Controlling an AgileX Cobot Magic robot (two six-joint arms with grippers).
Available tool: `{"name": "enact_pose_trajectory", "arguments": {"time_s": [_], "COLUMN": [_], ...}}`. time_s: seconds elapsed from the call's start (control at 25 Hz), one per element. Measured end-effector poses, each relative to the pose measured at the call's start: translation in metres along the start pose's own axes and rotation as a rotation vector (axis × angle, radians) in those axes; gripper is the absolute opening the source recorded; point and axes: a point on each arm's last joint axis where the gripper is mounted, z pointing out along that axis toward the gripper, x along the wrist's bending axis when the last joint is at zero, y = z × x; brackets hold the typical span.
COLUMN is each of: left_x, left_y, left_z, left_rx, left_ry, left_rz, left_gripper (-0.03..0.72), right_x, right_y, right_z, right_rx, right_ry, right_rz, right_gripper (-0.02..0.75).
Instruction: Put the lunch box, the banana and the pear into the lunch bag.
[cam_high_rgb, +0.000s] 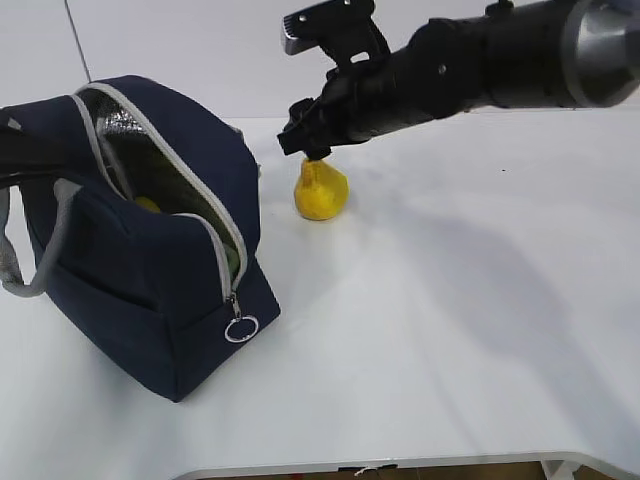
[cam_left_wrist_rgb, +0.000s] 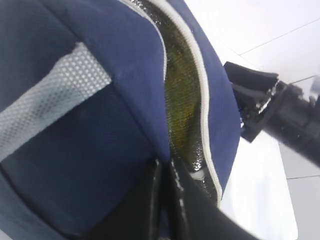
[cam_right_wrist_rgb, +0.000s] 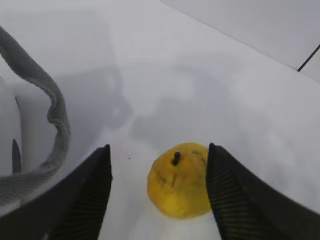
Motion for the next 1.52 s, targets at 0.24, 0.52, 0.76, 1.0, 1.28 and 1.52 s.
{"name": "enact_pose_trajectory", "arguments": {"time_s": [0.24, 0.52, 0.76, 1.0, 1.28, 1.52], "left_x": [0.0, 0.0, 0.0, 0.0, 0.0, 0.0], "left_y": [0.0, 0.0, 0.0, 0.0, 0.0, 0.0], "left_z": [0.0, 0.0, 0.0, 0.0, 0.0, 0.0], "left_rx": [0.0, -0.001, -0.001, -0.001, -0.002, -0.002], "left_ry": [0.0, 0.0, 0.0, 0.0, 0.001, 0.001], "left_rz": [0.002, 0.004, 0.004, 0.004, 0.004, 0.004], "left_gripper": [-0.017, -0.017, -0.017, -0.017, -0.017, -0.017], "right_x": [-0.008, -0.012, -0.015, -0.019, -0.019, -0.017], "right_y": [0.022, 0.041, 0.041, 0.037, 0.04, 0.024], "right_z": [0.01, 0.022, 0.034, 0.041, 0.042, 0.06], "right_rx": [0.108, 0.267, 0.414, 0.451, 0.424, 0.458], "right_ry": [0.039, 0.083, 0.088, 0.059, 0.058, 0.067], "right_rz": [0.007, -0.015, -0.026, -0.044, -0.07, -0.072], "right_gripper": [0.493, 0.493, 0.496, 0.54, 0.665, 0.666]}}
